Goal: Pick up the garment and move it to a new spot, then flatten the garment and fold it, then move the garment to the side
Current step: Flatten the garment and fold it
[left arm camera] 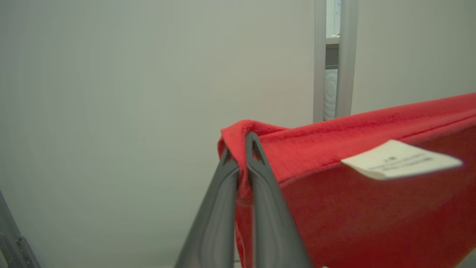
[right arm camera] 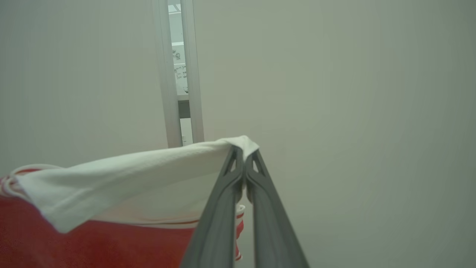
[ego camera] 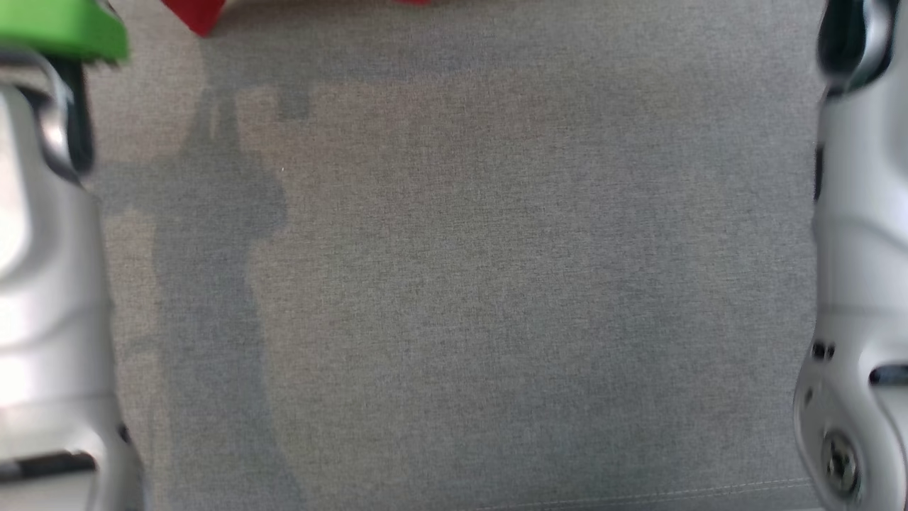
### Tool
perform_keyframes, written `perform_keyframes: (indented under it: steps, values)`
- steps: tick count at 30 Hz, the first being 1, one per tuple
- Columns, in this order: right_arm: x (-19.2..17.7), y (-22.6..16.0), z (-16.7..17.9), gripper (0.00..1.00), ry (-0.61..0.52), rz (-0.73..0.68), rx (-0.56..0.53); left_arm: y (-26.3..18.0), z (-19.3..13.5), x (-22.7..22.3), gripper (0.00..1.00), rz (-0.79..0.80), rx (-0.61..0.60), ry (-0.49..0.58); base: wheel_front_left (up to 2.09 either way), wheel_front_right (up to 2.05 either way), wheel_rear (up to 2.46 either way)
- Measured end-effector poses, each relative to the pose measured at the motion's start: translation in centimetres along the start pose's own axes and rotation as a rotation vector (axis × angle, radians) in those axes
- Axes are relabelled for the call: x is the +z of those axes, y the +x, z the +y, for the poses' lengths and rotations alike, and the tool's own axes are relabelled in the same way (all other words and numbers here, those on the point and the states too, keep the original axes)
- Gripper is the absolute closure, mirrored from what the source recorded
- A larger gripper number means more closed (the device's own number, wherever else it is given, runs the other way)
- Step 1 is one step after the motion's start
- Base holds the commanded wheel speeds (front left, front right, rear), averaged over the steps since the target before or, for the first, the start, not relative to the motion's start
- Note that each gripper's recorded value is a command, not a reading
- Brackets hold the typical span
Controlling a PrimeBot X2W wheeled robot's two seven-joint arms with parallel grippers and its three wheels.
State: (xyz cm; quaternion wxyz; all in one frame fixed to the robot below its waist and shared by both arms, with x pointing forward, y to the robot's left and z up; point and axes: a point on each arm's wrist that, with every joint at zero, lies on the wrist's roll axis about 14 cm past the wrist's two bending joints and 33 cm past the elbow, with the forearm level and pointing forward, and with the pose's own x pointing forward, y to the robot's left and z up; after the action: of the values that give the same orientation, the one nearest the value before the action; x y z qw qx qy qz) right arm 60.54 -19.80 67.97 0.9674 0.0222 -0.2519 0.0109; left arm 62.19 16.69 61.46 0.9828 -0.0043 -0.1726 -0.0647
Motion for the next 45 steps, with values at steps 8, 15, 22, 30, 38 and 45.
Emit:
perform_keyframes:
  steps: [8,15,22,30,38,45]
  values:
    - [-12.3,-15.3,-1.4,1.00,0.134,0.406,-0.087,-14.1,-1.9,-14.2,1.00,0.424,0.085,-0.181,0.00,0.00,0.00]
    - [-13.7,-26.7,-2.4,1.00,0.221,0.599,-0.200,-21.7,-2.1,-15.7,1.00,0.551,0.144,-0.228,0.00,0.00,0.00]
    - [-12.2,-33.4,-2.2,1.00,0.245,0.682,-0.240,-27.4,-1.1,-14.7,1.00,0.601,0.203,-0.233,0.00,0.00,0.00]
    - [-9.8,-38.3,-1.4,1.00,0.260,0.711,-0.240,-33.3,-1.4,-13.0,1.00,0.637,0.247,-0.286,0.00,0.00,0.00]
    - [-7.0,-39.2,-1.1,1.00,0.295,0.643,-0.231,-33.8,-2.7,-9.4,1.00,0.538,0.205,-0.317,0.00,0.00,0.00]
    - [-5.6,-32.1,-0.6,1.00,0.314,0.489,-0.180,-29.4,-4.6,-6.4,1.00,0.407,0.105,-0.304,0.00,0.00,0.00]
